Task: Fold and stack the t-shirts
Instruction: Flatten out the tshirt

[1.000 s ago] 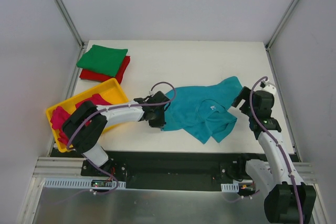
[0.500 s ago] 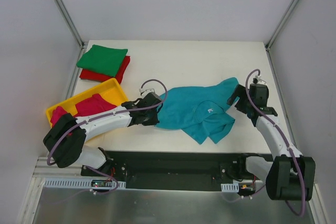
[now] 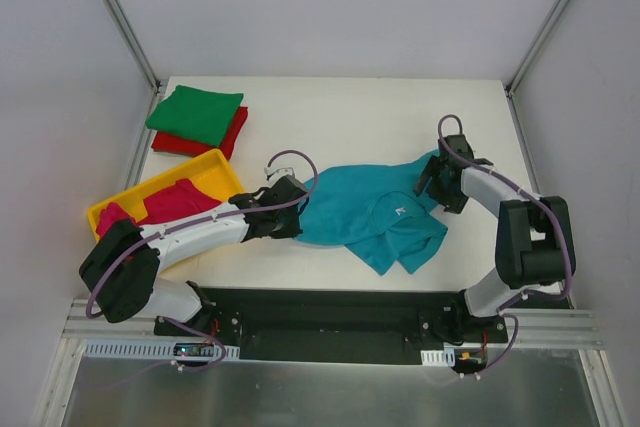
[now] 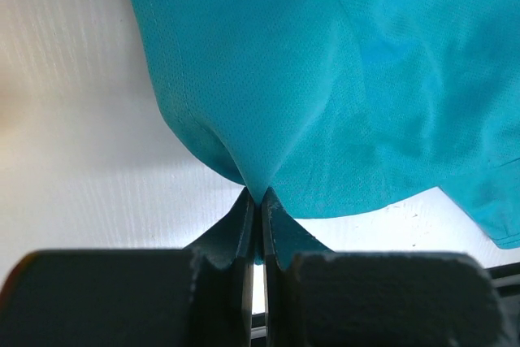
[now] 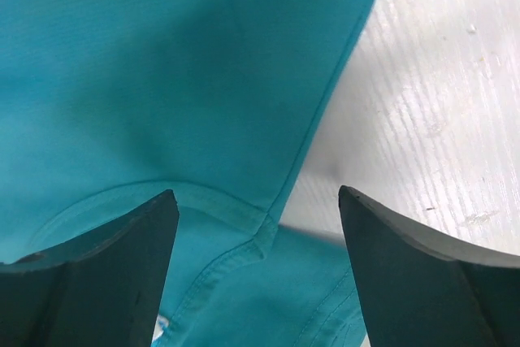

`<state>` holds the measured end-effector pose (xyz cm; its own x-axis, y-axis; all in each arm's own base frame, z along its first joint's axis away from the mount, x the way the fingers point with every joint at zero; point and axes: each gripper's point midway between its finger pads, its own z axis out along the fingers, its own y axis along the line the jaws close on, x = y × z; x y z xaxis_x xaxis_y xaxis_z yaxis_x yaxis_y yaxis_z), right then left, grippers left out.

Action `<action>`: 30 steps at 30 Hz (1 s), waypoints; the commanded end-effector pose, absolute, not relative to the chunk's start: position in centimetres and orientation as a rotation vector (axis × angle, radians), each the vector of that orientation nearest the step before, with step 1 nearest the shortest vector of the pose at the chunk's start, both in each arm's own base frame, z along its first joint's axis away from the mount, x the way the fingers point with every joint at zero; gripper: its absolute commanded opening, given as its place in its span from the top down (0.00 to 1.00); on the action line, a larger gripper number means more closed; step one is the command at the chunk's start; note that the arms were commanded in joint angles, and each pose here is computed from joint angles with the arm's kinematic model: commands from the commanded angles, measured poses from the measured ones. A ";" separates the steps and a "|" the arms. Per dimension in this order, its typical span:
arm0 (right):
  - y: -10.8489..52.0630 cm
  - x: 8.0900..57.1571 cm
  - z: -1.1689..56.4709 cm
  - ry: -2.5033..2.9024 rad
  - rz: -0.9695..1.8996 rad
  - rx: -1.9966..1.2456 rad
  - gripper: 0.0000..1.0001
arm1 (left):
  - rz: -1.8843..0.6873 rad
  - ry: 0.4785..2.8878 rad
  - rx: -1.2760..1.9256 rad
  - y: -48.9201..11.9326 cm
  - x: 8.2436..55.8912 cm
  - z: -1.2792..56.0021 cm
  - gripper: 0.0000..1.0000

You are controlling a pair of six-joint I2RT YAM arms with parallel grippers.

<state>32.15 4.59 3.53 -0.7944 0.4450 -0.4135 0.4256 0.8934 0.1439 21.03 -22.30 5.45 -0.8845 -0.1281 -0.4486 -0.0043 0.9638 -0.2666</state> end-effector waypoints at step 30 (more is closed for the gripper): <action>4.6 34.6 17.2 2.237 0.063 0.448 0.99 | -0.464 2.347 -0.013 -22.4 24.8 17.6 1.00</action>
